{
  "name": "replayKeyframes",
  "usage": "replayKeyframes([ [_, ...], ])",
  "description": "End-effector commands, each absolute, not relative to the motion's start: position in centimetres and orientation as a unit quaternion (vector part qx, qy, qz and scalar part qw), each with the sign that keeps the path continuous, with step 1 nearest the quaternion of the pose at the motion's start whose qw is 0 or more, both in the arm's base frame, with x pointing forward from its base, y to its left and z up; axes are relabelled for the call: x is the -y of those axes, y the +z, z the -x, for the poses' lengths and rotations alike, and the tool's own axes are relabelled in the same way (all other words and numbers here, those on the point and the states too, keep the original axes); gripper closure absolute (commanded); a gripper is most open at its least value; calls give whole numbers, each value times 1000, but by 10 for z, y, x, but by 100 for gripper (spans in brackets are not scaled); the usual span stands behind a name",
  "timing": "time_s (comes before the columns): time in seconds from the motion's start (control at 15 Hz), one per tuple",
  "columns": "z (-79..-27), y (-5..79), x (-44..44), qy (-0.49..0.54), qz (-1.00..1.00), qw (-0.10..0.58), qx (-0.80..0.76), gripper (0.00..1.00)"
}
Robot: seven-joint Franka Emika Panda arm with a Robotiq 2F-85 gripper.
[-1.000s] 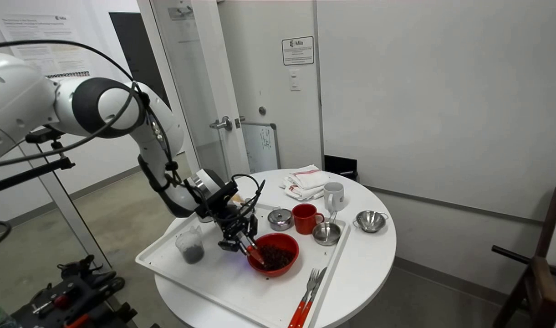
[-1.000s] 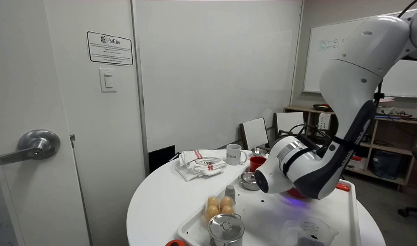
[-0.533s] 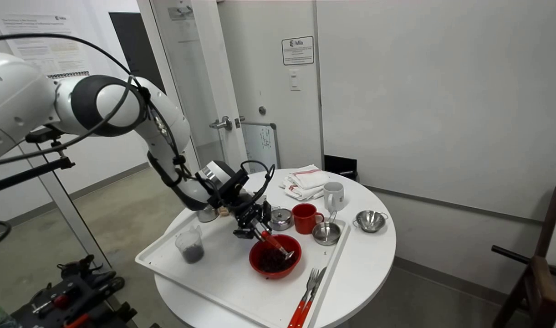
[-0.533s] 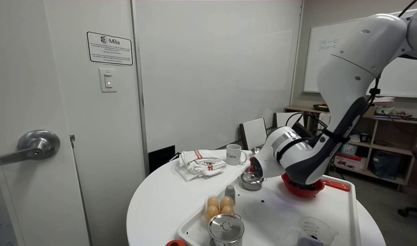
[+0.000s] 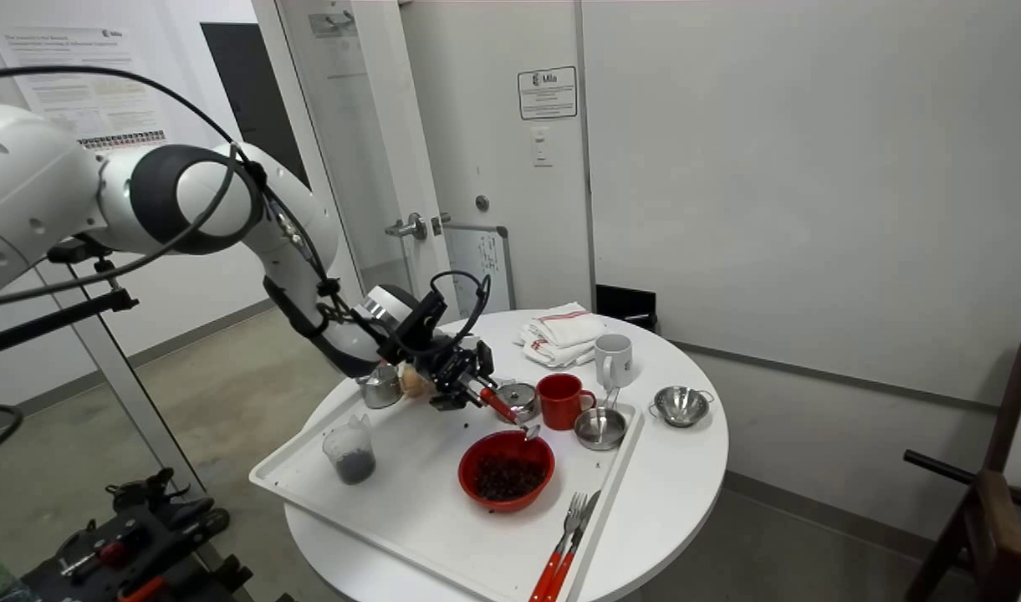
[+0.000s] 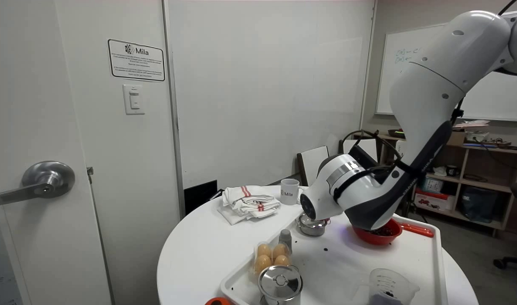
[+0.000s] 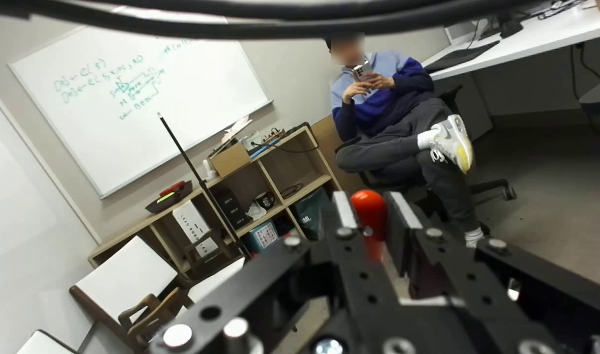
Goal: Use the spoon to stir the contents of the red bowl
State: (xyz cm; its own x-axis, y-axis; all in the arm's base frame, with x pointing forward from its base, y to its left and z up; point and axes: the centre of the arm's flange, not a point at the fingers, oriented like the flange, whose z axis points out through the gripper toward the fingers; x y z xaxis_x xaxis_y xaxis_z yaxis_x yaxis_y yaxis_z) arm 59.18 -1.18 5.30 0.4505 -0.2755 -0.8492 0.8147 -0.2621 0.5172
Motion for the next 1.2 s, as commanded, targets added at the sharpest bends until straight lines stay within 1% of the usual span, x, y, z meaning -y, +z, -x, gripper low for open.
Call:
replayKeyframes([
  [0.0, -590, 40, 11, -505, -588, 591, -224, 95],
  [0.47, -583, 21, 5, -512, -555, 606, -251, 95],
  [1.13, -562, -9, -10, -518, -565, 577, -283, 95],
])
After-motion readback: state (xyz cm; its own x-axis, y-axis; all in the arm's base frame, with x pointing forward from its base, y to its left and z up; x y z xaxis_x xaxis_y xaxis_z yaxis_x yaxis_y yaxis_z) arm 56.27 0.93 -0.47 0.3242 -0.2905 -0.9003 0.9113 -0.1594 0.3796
